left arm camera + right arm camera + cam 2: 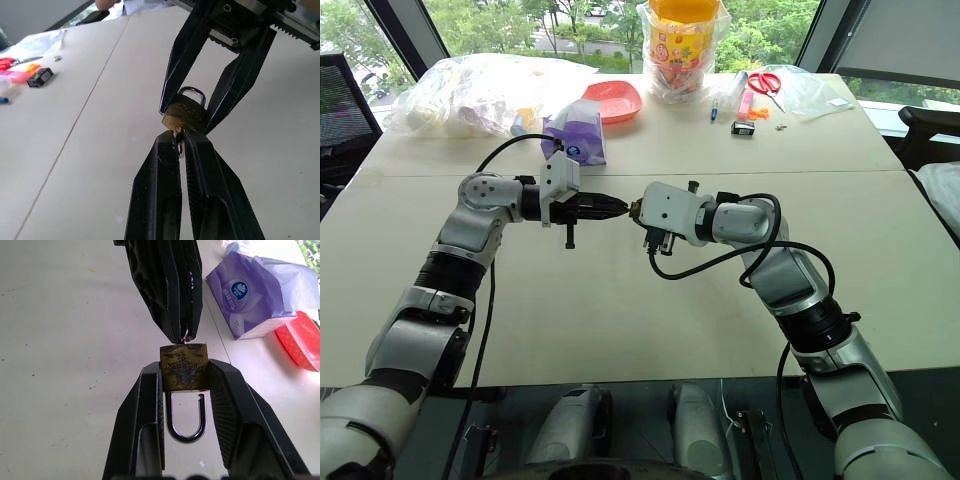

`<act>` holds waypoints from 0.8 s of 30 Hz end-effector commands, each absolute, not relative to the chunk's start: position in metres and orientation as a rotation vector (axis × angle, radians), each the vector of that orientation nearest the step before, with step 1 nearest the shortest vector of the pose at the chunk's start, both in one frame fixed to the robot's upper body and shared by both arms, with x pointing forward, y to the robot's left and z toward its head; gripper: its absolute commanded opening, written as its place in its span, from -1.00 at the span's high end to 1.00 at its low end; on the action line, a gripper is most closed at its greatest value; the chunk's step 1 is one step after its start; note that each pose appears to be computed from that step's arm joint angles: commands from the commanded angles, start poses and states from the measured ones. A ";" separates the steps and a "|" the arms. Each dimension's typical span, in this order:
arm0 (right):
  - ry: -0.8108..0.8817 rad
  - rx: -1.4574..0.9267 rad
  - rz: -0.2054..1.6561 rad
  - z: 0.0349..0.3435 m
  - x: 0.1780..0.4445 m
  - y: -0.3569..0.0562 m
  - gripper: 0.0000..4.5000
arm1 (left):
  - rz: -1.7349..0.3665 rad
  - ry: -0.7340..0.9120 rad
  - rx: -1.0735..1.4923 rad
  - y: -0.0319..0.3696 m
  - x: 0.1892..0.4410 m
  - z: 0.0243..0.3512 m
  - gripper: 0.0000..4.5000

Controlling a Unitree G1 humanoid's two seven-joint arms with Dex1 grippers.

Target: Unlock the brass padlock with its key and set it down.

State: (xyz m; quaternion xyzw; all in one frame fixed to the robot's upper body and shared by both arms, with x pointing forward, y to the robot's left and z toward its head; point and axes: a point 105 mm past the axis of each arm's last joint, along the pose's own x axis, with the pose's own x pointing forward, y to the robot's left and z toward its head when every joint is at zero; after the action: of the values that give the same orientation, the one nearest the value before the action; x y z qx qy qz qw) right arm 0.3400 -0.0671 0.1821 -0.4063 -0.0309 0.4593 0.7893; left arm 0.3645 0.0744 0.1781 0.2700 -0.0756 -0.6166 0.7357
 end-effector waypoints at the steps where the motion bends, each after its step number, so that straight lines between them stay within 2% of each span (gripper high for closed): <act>1: -0.192 -0.858 1.001 0.209 0.332 -0.056 0.69 | -1.357 -0.166 0.682 0.073 0.363 0.164 0.91; 3: -0.194 -0.858 0.999 0.210 0.332 -0.055 0.69 | -1.354 -0.129 0.627 0.075 0.364 0.162 0.91; 7: -0.211 -0.881 0.984 0.212 0.333 -0.056 0.69 | -1.327 0.076 0.203 0.082 0.372 0.170 0.91; 10: -0.225 -0.928 0.972 0.212 0.334 -0.056 0.69 | -1.418 0.197 -0.045 0.089 0.359 0.186 0.91; 13: -0.240 -0.947 0.967 0.212 0.335 -0.056 0.69 | -1.461 0.232 -0.138 0.093 0.352 0.196 0.54; 16: -0.251 -0.949 0.964 0.213 0.335 -0.055 0.69 | -1.421 0.224 -0.113 0.092 0.356 0.196 0.00; 19: -0.255 -0.951 0.963 0.212 0.335 -0.054 0.69 | -1.448 0.194 -0.168 0.086 0.353 0.205 0.00; 24: -0.262 -0.952 0.964 0.213 0.334 -0.053 0.69 | -1.428 0.193 -0.155 0.080 0.358 0.200 0.00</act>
State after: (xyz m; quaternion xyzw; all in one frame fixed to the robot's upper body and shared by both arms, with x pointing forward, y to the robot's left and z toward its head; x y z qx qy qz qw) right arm 0.3376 -0.0585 0.1966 -0.4327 -0.0849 0.4515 0.7757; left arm 0.3560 0.0819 0.1837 -0.0850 0.1162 -0.6483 0.7477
